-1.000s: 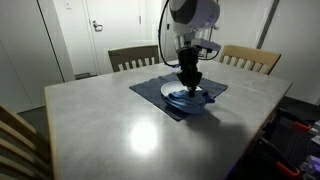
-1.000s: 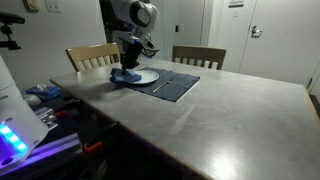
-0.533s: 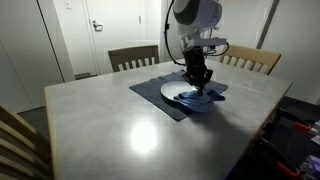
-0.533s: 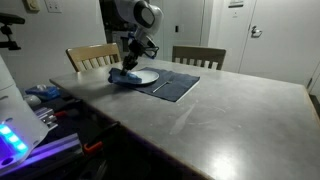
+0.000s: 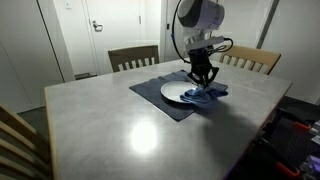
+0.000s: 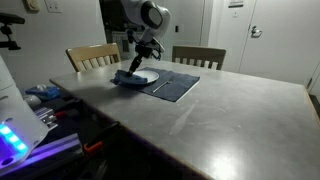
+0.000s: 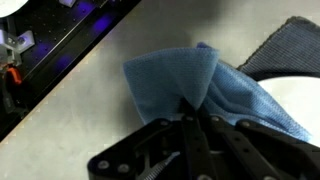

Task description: Use the blue towel to wipe the white plate

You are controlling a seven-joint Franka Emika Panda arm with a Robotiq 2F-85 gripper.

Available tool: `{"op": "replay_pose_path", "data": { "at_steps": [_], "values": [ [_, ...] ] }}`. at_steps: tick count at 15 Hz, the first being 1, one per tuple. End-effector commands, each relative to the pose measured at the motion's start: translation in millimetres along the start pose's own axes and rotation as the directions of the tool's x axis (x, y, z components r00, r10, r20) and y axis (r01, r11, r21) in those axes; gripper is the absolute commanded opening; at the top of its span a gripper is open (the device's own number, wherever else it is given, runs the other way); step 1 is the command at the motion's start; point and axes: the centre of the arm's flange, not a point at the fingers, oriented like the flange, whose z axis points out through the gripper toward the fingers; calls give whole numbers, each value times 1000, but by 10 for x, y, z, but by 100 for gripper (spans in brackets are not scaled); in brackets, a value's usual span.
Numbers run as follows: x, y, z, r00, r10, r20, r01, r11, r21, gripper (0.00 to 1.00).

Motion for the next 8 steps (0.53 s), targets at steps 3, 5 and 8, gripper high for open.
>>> {"op": "replay_pose_path", "data": {
  "at_steps": [3, 5, 8],
  "values": [
    [135, -221, -62, 980, 185, -67, -183, 982, 42, 1],
    [114, -301, -105, 970, 224, -99, -219, 974, 63, 1],
    [69, -412, -178, 948, 283, -149, -270, 958, 98, 1]
  ]
}}
